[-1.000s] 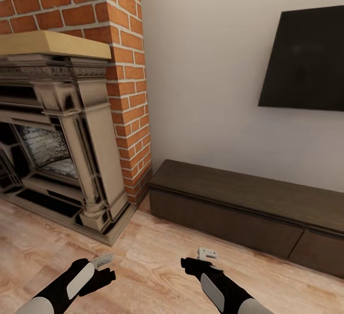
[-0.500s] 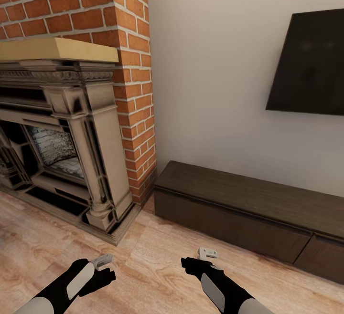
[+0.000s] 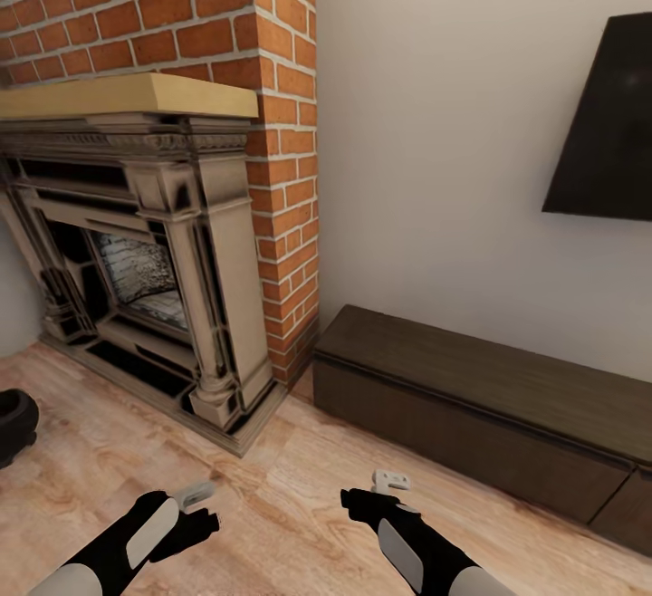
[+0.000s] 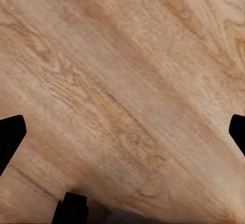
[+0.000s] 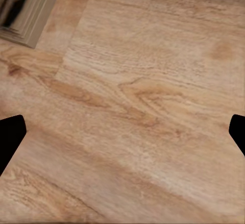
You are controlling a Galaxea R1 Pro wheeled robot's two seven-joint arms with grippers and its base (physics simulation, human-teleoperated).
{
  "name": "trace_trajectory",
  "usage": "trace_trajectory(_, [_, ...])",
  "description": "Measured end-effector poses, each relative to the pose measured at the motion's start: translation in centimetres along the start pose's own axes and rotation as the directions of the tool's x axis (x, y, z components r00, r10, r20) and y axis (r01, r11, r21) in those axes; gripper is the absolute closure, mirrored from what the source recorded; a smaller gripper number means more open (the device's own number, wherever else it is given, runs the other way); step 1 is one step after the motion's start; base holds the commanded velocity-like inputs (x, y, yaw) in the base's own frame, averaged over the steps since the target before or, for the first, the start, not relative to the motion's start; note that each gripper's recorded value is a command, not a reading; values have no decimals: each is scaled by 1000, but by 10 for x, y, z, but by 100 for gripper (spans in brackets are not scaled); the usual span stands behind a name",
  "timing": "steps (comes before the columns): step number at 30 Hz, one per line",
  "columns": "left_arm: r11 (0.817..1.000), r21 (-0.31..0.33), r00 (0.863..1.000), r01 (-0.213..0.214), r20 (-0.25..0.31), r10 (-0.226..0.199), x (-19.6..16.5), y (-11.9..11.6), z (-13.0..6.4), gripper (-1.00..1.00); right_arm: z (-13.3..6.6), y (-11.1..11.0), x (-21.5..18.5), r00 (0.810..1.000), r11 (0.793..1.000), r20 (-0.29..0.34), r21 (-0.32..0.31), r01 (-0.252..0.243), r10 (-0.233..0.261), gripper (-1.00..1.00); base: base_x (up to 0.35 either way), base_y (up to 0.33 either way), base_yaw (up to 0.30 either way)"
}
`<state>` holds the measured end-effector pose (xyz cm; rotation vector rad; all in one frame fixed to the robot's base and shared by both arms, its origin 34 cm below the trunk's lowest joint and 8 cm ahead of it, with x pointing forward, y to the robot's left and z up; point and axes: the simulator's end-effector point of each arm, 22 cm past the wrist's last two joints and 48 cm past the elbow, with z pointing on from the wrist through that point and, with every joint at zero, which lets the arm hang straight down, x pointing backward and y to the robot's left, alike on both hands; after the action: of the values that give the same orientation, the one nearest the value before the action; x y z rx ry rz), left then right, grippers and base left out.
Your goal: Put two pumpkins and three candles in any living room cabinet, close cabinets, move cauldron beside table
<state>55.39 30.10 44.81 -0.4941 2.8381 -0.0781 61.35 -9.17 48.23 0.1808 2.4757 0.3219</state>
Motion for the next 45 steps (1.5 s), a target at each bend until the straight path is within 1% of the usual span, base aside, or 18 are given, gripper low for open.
trace_trajectory(4, [1000,-1,1000,4,12,-4,-2,1,1,-100,0,0,1,1000,1000,-2,0,1,-1,-100,0,0,274])
trace_trajectory(12, [1000,-2,1000,3,12,-3,-2,1,2,-100,1,0,3,1000,1000,-6,0,2,-2,-100,49,47,274])
trace_trajectory(20, [1000,-4,1000,2,8,-2,0,2,3,-100,2,0,5,1000,1000,-9,-1,0,0,-100,224,210,274])
trace_trajectory(26, [1000,-5,1000,3,5,-3,1,3,5,-100,3,-6,5,1000,1000,-11,5,1,-1,-100,241,232,266])
trace_trajectory(30, [1000,-6,1000,2,3,-2,2,3,5,-100,3,-5,7,1000,1000,-15,4,-1,1,-100,148,251,78])
trace_trajectory(35, [1000,-5,1000,3,3,-3,2,3,5,-100,4,-1,8,1000,1000,-18,0,-2,2,-100,55,157,199])
trace_trajectory(45, [1000,-5,1000,1,2,-1,2,2,6,-100,4,-1,8,1000,1000,-17,0,-1,1,-100,4,13,278])
